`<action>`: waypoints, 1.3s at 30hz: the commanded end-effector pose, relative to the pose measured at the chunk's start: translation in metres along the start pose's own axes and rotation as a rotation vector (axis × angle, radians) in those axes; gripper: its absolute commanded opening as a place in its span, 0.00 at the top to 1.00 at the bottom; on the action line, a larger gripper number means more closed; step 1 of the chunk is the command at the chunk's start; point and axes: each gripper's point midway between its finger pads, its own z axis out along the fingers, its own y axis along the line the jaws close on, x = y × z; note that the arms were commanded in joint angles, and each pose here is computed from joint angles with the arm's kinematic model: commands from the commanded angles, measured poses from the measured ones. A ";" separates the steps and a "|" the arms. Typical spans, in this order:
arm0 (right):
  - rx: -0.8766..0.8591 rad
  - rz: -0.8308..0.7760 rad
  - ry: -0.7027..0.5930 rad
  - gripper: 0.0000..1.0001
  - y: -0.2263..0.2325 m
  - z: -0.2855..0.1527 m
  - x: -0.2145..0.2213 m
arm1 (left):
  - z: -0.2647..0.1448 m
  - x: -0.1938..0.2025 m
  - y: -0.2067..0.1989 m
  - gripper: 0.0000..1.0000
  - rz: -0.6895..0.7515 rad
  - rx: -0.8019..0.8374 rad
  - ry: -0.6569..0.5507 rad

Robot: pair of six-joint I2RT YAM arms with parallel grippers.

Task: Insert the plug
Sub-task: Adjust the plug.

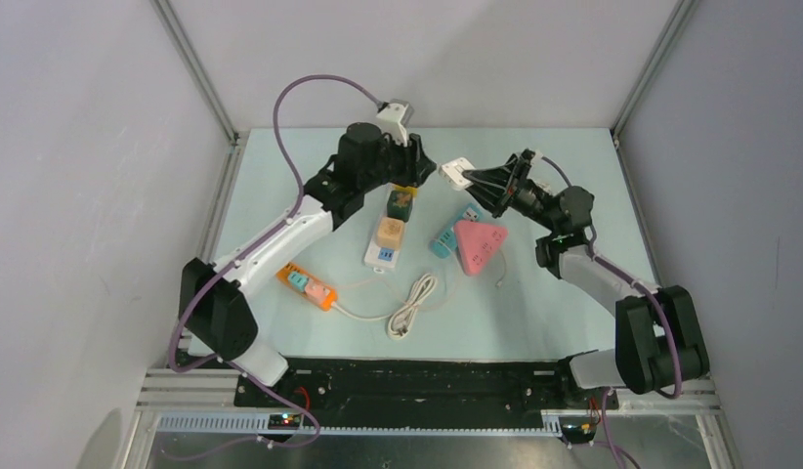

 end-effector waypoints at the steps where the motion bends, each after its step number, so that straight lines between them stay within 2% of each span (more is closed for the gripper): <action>1: 0.016 0.668 -0.055 1.00 0.027 -0.006 -0.006 | -0.020 -0.028 0.020 0.49 0.053 -0.065 -0.084; 4: 0.049 0.695 -0.150 1.00 0.026 -0.015 -0.007 | -0.031 -0.041 0.017 0.42 0.116 -0.058 -0.126; 5: 0.105 0.745 -0.244 1.00 0.008 -0.022 -0.020 | -0.035 -0.042 0.014 0.38 0.131 -0.043 -0.135; 6: 0.089 0.730 -0.296 1.00 0.018 -0.032 -0.021 | -0.037 -0.048 0.011 0.37 0.153 -0.028 -0.160; 7: 0.166 0.766 -0.403 1.00 -0.002 -0.042 -0.031 | -0.041 -0.046 0.004 0.34 0.166 0.011 -0.166; 8: 0.146 0.738 -0.471 1.00 0.010 -0.055 -0.037 | -0.044 -0.055 -0.009 0.33 0.193 0.073 -0.212; 10: 0.227 0.773 -0.643 1.00 0.004 -0.081 -0.049 | -0.053 -0.056 -0.023 0.33 0.236 0.148 -0.270; 12: 0.256 0.738 -0.695 1.00 0.011 -0.091 -0.051 | -0.062 -0.052 -0.037 0.32 0.304 0.206 -0.324; 16: 0.311 0.715 -0.720 1.00 0.006 -0.096 -0.049 | -0.081 -0.034 -0.075 0.27 0.516 0.362 -0.388; 19: 0.322 0.712 -0.721 1.00 0.003 -0.096 -0.046 | -0.083 -0.030 -0.096 0.24 0.632 0.411 -0.422; 22: 0.335 0.716 -0.715 1.00 0.001 -0.096 -0.041 | -0.077 -0.037 -0.119 0.23 0.567 0.484 -0.428; 26: 0.349 0.724 -0.695 1.00 -0.001 -0.094 -0.034 | -0.058 -0.045 -0.143 0.23 0.344 0.560 -0.378; 32: 0.351 0.735 -0.670 1.00 0.000 -0.088 -0.029 | -0.038 -0.013 -0.166 0.20 0.301 0.610 -0.298; 39: 0.359 0.735 -0.658 1.00 -0.001 -0.089 -0.025 | -0.028 0.009 -0.163 0.31 0.268 0.615 -0.238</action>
